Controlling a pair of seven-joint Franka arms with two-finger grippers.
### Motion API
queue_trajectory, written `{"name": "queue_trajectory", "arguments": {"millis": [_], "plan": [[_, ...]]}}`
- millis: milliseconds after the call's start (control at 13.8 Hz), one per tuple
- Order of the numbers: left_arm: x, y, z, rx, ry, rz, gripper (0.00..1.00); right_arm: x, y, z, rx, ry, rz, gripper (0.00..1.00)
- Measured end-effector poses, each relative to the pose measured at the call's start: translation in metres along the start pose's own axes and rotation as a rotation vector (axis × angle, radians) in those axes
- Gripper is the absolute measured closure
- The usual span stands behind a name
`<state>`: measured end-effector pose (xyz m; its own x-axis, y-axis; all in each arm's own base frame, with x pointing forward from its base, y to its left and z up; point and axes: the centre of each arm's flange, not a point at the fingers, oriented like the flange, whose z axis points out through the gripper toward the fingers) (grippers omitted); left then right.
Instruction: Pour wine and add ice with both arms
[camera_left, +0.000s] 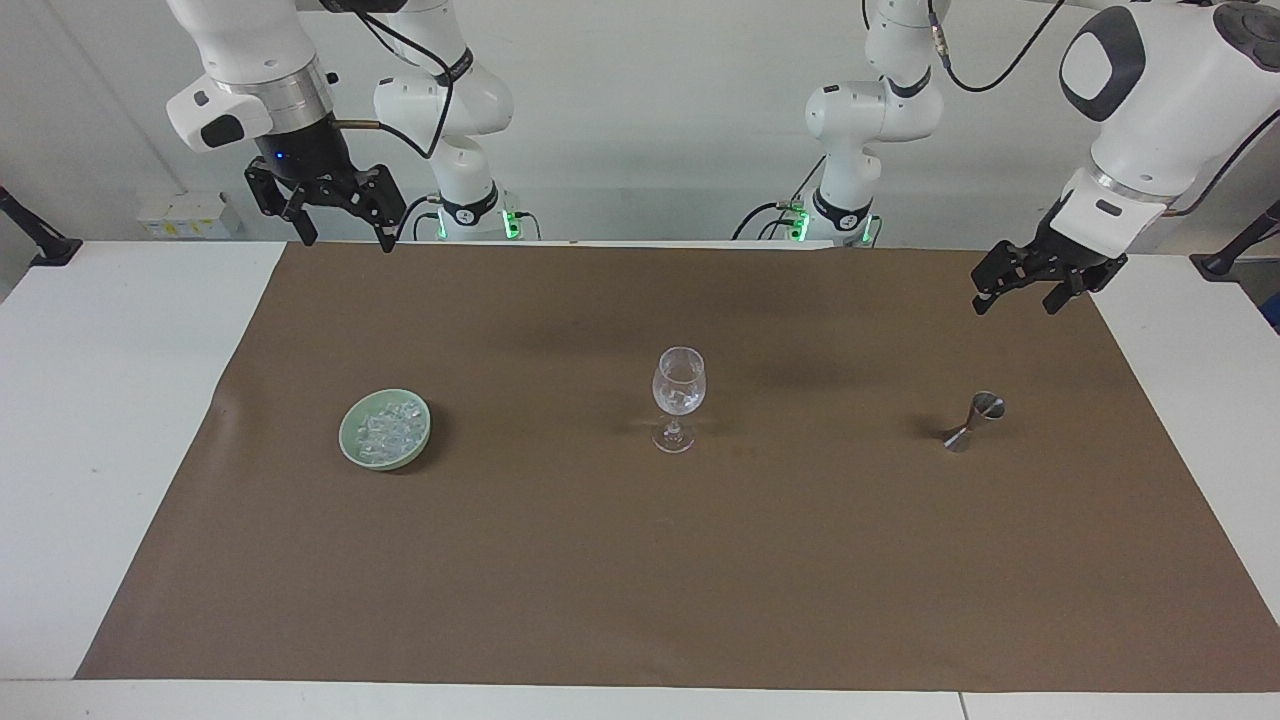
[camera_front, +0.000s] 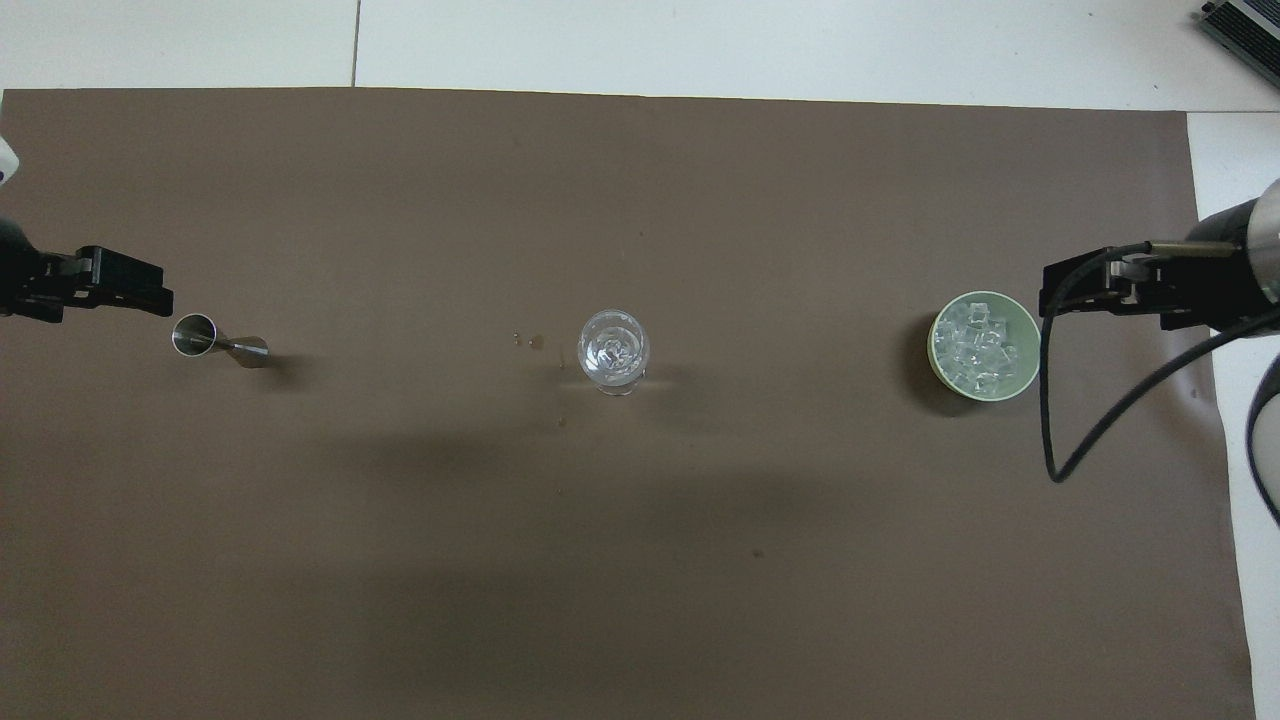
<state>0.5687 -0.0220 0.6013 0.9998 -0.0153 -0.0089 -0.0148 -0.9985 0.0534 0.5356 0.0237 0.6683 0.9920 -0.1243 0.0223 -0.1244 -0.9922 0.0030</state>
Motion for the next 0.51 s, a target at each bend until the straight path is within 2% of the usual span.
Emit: {"name": "queue_trajectory", "arguments": {"millis": [506], "plan": [[-0.002, -0.001, -0.002, 0.021, -0.014, 0.099, 0.00, -0.006, 0.020, 0.004, -0.004, -0.029, 0.022, 0.00]]}}
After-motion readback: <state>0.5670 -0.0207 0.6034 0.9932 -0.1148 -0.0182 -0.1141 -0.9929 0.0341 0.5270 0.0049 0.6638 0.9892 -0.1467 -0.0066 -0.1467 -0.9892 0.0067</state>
